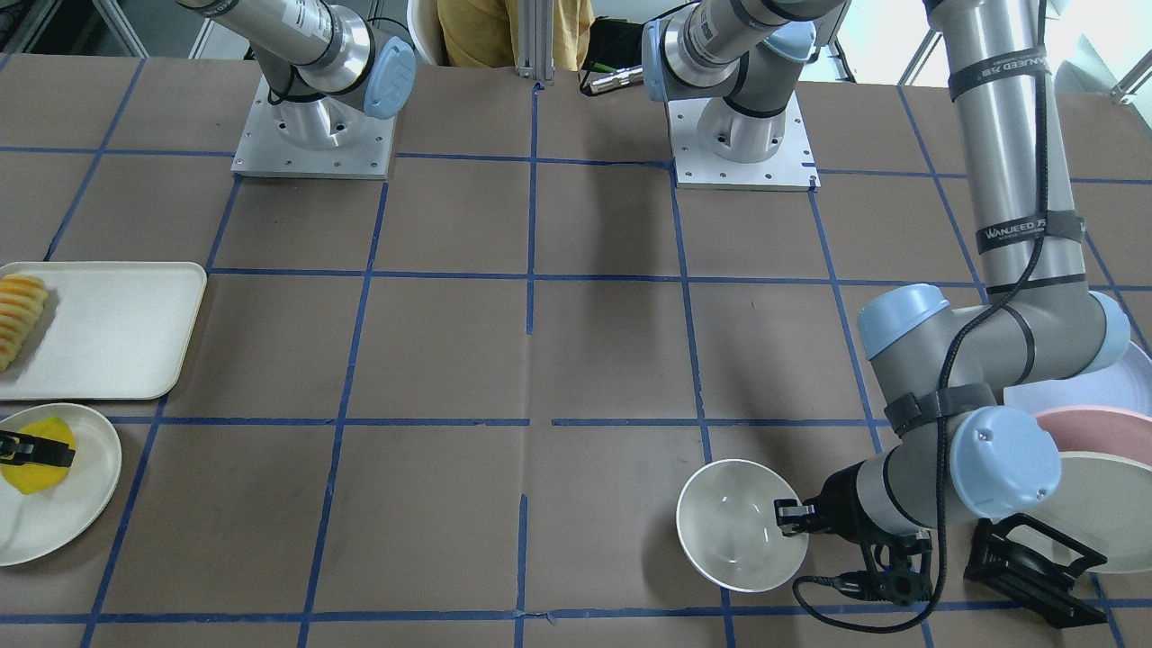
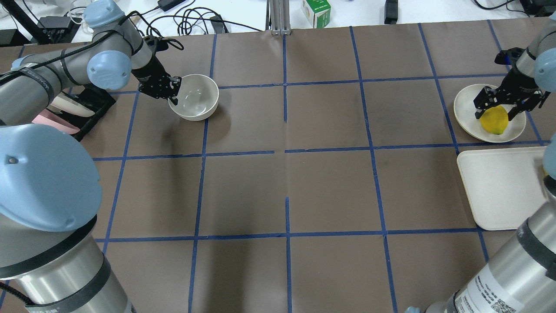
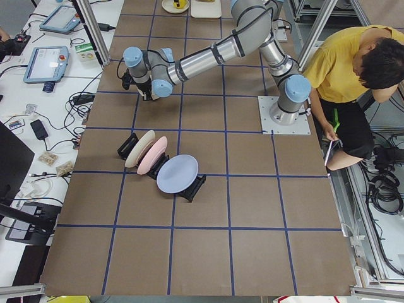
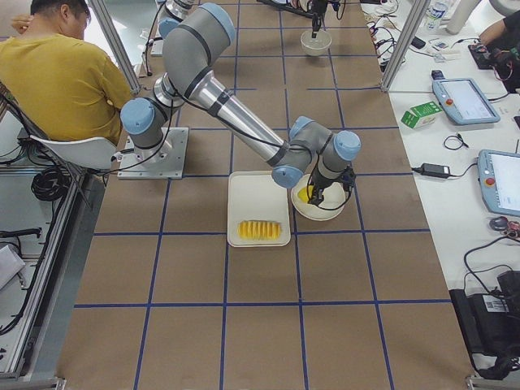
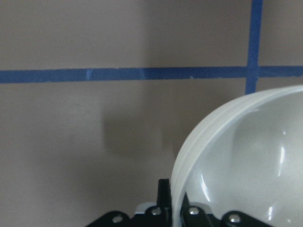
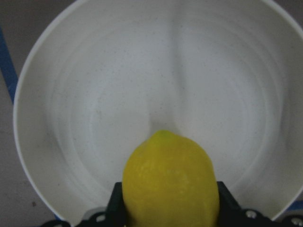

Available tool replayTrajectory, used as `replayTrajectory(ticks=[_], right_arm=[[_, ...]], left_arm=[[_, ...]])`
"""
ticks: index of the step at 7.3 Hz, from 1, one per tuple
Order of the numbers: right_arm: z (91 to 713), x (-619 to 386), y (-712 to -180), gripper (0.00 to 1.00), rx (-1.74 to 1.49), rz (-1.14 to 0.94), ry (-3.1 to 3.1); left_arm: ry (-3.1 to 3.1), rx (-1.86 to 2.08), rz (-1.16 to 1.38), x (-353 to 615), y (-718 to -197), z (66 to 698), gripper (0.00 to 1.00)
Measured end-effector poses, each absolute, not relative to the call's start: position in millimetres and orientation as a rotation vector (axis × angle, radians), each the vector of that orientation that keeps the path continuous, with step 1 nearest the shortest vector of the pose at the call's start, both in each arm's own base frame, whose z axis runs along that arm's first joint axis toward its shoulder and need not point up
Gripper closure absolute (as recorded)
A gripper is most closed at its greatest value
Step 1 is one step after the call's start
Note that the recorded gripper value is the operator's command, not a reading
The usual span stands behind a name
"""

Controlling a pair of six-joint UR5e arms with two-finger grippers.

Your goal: Place bowl and put lemon in it

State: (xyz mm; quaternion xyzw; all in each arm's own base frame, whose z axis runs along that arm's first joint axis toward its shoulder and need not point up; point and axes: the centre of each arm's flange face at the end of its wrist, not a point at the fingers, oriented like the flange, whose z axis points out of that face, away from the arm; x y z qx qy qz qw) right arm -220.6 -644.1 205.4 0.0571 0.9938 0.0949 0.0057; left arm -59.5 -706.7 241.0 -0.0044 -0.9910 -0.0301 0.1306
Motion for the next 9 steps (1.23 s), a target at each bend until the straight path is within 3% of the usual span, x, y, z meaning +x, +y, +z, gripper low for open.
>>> replayTrajectory(ticks=[3,5,8,9], right_arm=[[249,-204,-645,1.0,0.137,0.286,3.158],[297,-160,-638,1.0,0.108,0.283,3.16],[353,-67,-625,1.0,0.168,0.265,3.141],[365,-32,-620,1.0,0.169,0.254,3.135]], left_arm=[[-2.797,-0.04,-0.235,-197,-628,243,1.0],[-2.867,-0.036,-0.194,-258,-588,242,1.0],[-2.932,0.004,-0.106,-279,-573,217,1.0],[-2.947,0.018,-0.093,-280,-572,213,0.52]])
